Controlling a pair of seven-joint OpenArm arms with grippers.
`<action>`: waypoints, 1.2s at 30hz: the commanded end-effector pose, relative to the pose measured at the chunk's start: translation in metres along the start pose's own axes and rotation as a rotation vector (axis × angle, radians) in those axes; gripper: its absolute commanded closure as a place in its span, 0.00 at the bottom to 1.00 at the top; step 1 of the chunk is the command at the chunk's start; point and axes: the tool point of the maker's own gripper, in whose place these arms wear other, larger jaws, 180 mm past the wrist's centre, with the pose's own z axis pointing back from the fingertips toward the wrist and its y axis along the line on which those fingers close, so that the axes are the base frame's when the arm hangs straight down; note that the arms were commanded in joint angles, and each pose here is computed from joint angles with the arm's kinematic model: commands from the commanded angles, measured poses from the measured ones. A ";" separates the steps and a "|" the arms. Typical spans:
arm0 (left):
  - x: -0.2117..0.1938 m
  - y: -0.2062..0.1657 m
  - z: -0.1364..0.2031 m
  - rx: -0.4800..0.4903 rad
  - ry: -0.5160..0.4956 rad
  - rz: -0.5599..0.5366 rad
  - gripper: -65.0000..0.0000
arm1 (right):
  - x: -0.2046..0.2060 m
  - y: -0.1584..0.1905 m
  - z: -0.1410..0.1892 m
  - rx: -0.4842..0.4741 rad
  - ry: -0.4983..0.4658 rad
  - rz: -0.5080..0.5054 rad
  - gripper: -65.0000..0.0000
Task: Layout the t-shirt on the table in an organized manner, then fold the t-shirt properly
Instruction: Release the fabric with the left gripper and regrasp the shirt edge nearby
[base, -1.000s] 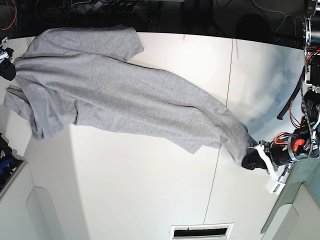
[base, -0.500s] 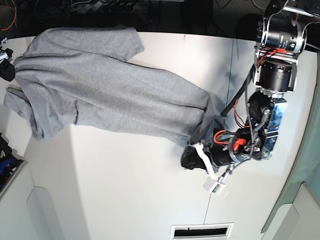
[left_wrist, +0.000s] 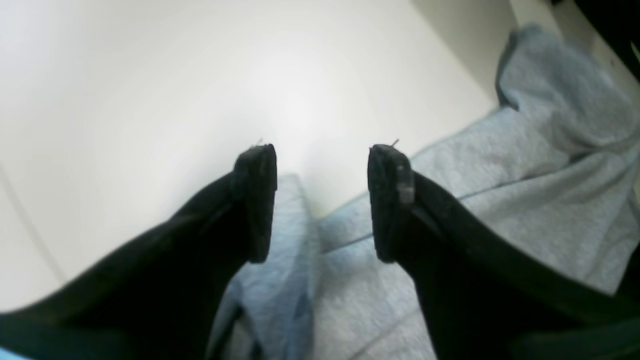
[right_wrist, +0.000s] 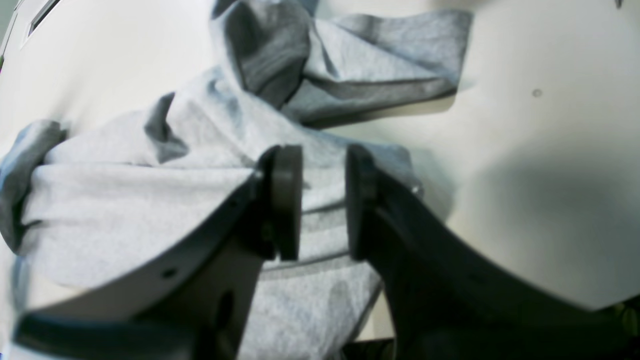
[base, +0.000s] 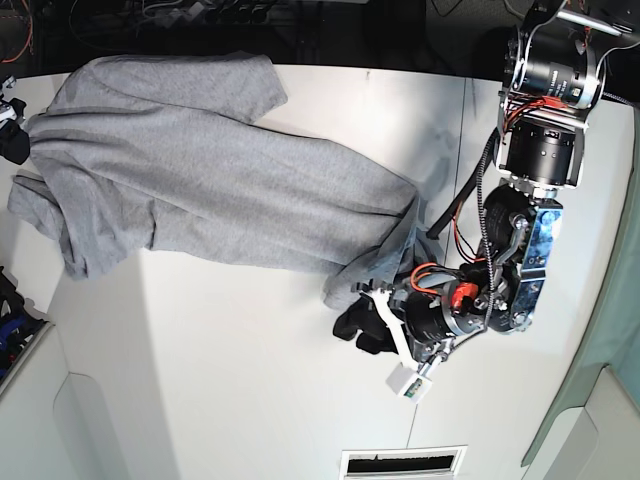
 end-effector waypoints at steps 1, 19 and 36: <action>0.020 0.008 0.007 0.014 -0.048 -0.016 0.51 | 0.018 0.001 0.003 0.008 -0.048 0.023 0.76; -0.044 0.062 0.008 0.206 0.027 0.130 0.51 | 0.013 0.005 0.001 0.017 -0.044 0.012 0.76; -0.054 0.038 -0.011 0.176 0.060 0.119 0.51 | 0.013 0.005 0.001 0.016 -0.043 0.012 0.76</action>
